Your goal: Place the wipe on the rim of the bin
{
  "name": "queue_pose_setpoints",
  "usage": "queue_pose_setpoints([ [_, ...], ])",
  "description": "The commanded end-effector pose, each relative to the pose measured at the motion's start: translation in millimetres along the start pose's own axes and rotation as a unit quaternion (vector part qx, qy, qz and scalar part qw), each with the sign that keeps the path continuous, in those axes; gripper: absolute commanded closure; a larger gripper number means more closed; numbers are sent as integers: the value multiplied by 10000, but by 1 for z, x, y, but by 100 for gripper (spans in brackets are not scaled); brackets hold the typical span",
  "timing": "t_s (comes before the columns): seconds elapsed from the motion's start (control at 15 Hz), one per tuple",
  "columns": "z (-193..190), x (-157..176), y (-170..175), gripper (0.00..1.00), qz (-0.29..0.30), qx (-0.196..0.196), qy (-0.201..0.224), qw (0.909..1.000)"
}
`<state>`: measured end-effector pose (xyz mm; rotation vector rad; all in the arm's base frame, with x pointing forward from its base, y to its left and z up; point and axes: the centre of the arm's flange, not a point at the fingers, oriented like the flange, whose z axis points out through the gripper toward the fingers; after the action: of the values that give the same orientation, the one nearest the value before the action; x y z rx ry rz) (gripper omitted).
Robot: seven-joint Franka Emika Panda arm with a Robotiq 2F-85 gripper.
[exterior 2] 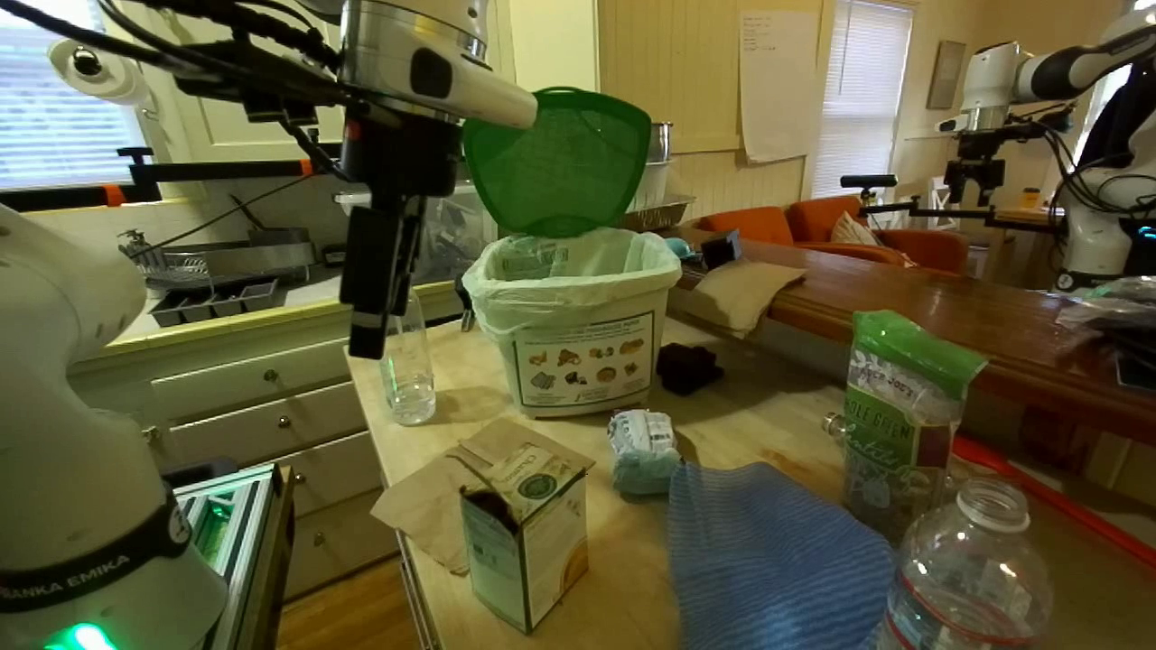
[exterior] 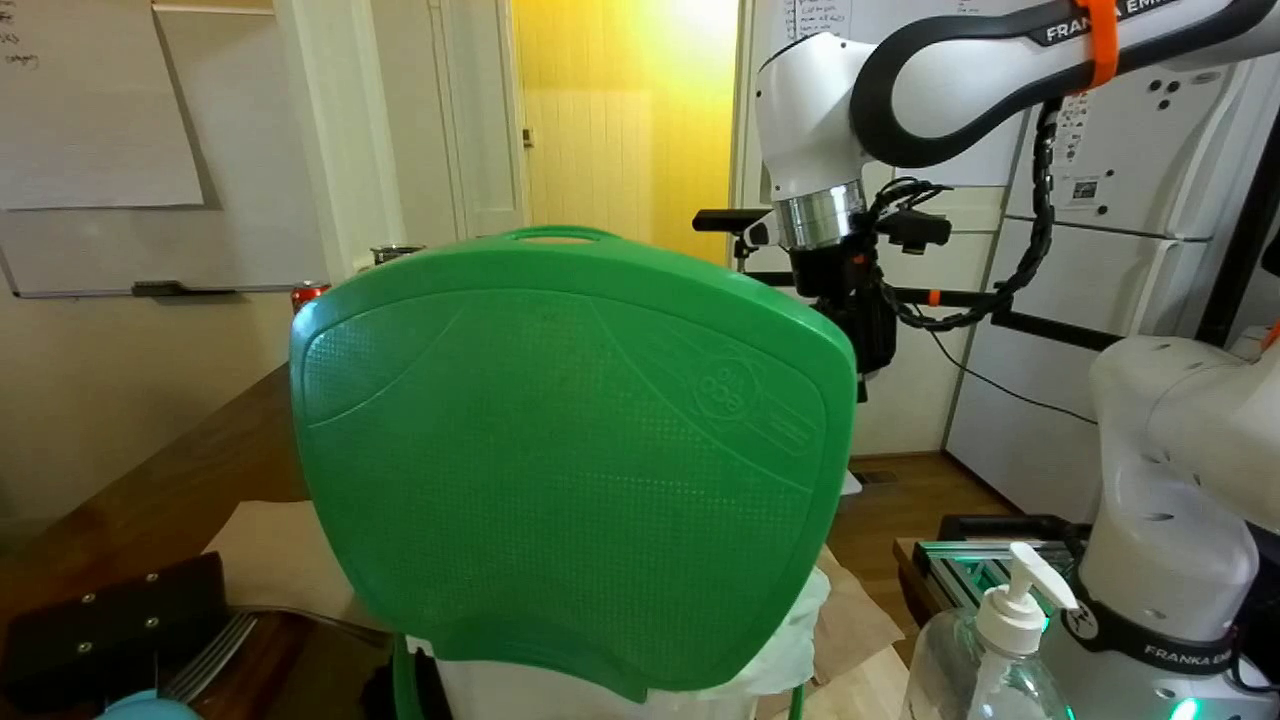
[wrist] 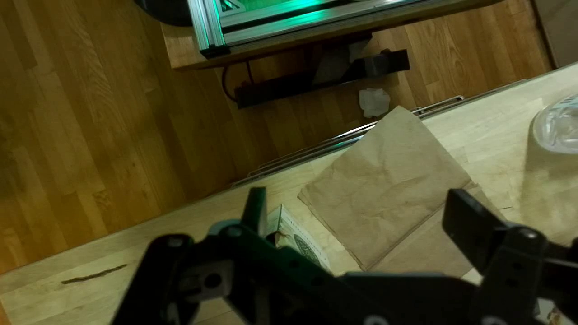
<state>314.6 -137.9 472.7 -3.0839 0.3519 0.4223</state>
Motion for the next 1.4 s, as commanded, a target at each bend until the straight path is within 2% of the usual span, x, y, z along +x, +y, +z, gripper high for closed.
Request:
queue_pose_setpoints([
  [0.0, 3, 13, 12, 0, 400, 107, 171, 9990],
  [0.07, 5, 17, 17, 0, 516, 182, 257, 9982],
  [0.2, 7, 33, 29, 0, 770, 544, 716, 9930],
  [0.47, 14, 61, 48, 0, 994, 1072, 1342, 9801],
  [0.73, 27, 87, 64, 0, 1112, 1013, 1674, 9744],
  [1.07, 50, 114, 86, 0, 1226, 802, 1766, 9733],
  [1.13, 53, 117, 90, 0, 1268, 794, 1739, 9733],
  [1.2, 46, 103, 78, 0, 1237, 768, 1737, 9740],
  [1.33, 50, 106, 80, 0, 1255, 750, 1687, 9748],
])
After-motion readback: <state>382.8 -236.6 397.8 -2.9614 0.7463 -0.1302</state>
